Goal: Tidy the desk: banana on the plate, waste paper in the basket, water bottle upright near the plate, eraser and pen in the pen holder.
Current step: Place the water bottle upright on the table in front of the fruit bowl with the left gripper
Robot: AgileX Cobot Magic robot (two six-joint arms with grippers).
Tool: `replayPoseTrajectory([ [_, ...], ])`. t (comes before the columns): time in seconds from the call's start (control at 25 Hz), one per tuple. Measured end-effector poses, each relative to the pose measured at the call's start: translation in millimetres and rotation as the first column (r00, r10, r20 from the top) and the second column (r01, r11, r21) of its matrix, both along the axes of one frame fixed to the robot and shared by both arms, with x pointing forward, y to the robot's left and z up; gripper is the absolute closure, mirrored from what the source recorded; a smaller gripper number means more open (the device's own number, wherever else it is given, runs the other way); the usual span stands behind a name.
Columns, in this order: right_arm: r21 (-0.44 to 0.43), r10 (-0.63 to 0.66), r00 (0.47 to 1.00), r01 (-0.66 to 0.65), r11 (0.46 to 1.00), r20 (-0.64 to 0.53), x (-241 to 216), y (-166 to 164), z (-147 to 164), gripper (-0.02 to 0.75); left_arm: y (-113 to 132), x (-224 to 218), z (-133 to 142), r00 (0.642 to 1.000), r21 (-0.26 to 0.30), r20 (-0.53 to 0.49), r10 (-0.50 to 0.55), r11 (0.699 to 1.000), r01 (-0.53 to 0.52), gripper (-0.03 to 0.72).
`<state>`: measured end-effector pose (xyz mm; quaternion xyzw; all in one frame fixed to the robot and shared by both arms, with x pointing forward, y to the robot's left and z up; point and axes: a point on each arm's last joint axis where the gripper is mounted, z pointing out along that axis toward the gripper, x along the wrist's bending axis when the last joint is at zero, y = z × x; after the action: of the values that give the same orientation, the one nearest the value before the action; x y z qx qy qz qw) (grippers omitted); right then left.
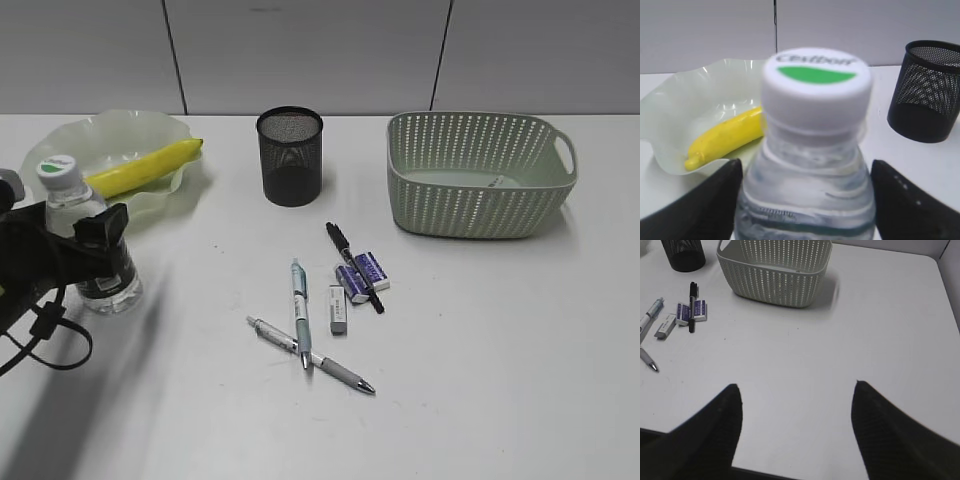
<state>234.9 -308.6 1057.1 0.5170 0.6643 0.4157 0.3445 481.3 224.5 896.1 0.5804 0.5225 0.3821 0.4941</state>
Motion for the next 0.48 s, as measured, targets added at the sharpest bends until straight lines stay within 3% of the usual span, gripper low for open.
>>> replayPoseTrajectory([
  [0.08, 0.0, 0.0, 1.0, 0.0, 1.0, 0.0, 0.0, 0.0, 0.0, 0.199, 0.7, -1.4, -0.8, 1.0, 0.018, -0.002, -0.003, 1.0, 0.003, 0.104],
  [0.24, 0.0, 0.0, 1.0, 0.0, 1.0, 0.0, 0.0, 0.0, 0.0, 0.199, 2.2, -3.1, -1.8, 1.0, 0.141, 0.011, -0.022, 0.99, 0.02, 0.111],
  [0.48, 0.0, 0.0, 1.0, 0.0, 1.0, 0.0, 0.0, 0.0, 0.0, 0.199, 7.8, -2.5, -2.0, 0.999, 0.165, 0.013, 0.035, 0.986, -0.037, 0.117],
])
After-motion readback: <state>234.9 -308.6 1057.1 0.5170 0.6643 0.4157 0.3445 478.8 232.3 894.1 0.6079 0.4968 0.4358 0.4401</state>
